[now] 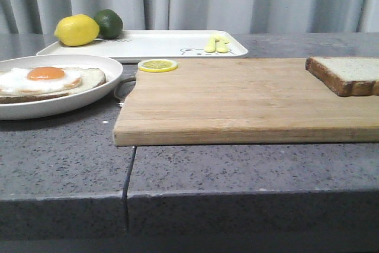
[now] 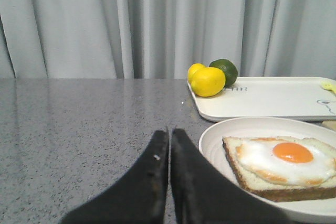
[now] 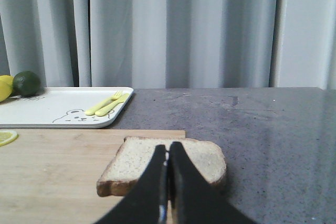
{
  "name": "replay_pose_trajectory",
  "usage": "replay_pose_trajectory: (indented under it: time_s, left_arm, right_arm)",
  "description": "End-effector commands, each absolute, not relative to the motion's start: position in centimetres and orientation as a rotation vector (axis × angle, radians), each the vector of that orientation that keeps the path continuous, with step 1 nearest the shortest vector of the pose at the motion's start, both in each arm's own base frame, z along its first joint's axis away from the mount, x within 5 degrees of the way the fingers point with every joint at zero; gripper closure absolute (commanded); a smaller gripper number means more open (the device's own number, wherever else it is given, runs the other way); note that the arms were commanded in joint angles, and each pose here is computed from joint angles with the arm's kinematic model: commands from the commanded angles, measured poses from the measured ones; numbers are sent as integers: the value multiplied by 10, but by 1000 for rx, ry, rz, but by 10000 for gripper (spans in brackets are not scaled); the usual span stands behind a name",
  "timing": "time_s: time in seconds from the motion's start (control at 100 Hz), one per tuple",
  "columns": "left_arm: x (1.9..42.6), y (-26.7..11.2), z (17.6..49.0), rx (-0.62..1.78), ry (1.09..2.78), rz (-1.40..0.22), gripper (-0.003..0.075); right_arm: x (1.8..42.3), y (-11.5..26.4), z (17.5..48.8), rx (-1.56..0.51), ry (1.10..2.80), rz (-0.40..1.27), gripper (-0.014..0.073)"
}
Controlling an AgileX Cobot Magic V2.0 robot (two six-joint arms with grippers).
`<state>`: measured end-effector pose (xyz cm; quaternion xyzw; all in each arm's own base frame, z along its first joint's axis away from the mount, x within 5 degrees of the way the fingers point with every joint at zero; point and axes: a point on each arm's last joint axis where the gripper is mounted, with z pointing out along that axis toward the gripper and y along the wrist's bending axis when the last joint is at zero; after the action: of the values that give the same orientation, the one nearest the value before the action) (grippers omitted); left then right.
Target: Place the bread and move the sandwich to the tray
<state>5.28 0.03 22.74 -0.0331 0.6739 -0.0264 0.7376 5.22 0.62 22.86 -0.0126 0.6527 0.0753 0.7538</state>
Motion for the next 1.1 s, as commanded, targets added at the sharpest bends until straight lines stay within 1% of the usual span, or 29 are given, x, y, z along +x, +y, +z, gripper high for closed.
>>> replay_pose_trajectory:
  time_s: [0.0,0.08,0.16,0.28,0.49,0.54,0.63,0.72,0.82,1.09]
  left_arm:
    - [40,0,263,-78,1362,-83,739]
    - [36,-3,283,-85,1395,-130,739]
    - [37,-7,297,-94,1476,-199,739]
    - [41,-12,320,-91,1591,-279,739]
    - [53,-22,356,-46,1811,-384,739]
    - [56,-25,363,-40,1845,-415,739]
    - [62,-27,374,-41,1864,-455,739]
    - [68,-27,379,-46,1870,-471,739]
    - [72,-27,378,-50,1885,-472,739]
    - [73,-27,379,-55,1871,-469,736]
  right_arm:
    - [40,5,266,-18,1335,177,662]
    - [34,5,283,-27,1371,177,662]
    - [30,5,304,-37,1405,170,662]
    - [34,6,330,-50,1504,159,662]
    - [58,9,373,-65,1716,154,662]
    - [66,10,380,-69,1776,152,662]
    - [74,11,391,-73,1830,150,662]
    - [84,12,396,-73,1846,149,662]
    - [92,13,395,-72,1855,149,662]
    - [92,15,388,-73,1936,165,661]
